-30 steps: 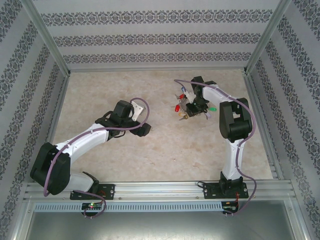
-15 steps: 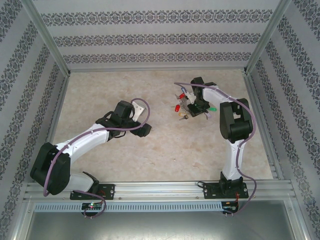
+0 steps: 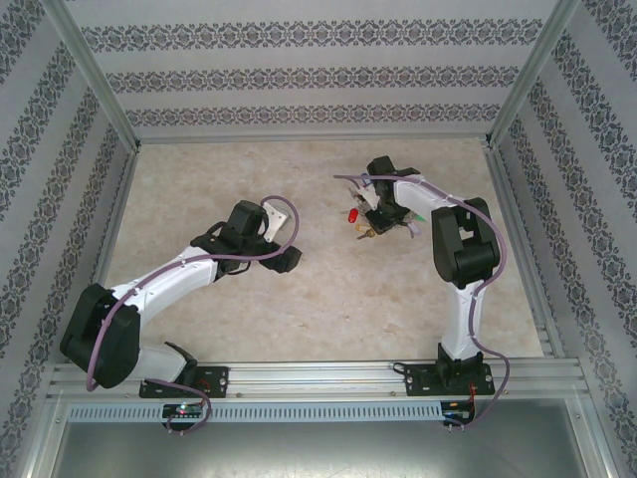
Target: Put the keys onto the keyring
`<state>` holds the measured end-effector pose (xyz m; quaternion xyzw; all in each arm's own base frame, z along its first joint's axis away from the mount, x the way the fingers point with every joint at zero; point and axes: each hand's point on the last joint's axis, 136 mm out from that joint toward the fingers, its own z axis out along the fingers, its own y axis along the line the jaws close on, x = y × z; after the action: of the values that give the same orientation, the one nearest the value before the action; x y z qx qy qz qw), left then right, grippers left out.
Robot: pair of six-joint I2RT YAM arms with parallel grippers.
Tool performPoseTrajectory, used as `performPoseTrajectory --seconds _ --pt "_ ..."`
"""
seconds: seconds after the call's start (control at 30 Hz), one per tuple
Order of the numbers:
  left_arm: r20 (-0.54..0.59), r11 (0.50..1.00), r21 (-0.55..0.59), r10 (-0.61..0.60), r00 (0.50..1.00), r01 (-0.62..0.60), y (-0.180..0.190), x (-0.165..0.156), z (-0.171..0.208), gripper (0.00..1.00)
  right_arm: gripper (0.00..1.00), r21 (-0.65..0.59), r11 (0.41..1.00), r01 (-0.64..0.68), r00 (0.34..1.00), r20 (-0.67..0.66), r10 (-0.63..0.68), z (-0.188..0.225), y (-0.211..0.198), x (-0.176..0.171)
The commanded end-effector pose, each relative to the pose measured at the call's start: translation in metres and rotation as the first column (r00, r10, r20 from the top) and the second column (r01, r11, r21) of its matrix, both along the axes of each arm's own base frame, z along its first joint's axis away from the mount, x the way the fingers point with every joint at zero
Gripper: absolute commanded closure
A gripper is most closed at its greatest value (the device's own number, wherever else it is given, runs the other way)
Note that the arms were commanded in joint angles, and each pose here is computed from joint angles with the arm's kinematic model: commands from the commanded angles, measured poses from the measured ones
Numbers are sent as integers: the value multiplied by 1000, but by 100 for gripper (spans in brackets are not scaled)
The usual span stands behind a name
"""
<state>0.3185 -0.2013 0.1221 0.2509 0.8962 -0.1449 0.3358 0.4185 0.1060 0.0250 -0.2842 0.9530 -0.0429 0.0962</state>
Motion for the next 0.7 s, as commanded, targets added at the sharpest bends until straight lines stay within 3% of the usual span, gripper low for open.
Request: performPoseTrajectory --seconds 0.0,0.67 --pt "7 1000 19 -23 1000 22 -3 -2 -2 0 71 -70 997 -13 1000 -5 13 -7 -10 1" --pt "7 999 24 -26 1000 25 -5 -3 -3 0 84 -146 989 -13 999 37 19 -11 -26 8"
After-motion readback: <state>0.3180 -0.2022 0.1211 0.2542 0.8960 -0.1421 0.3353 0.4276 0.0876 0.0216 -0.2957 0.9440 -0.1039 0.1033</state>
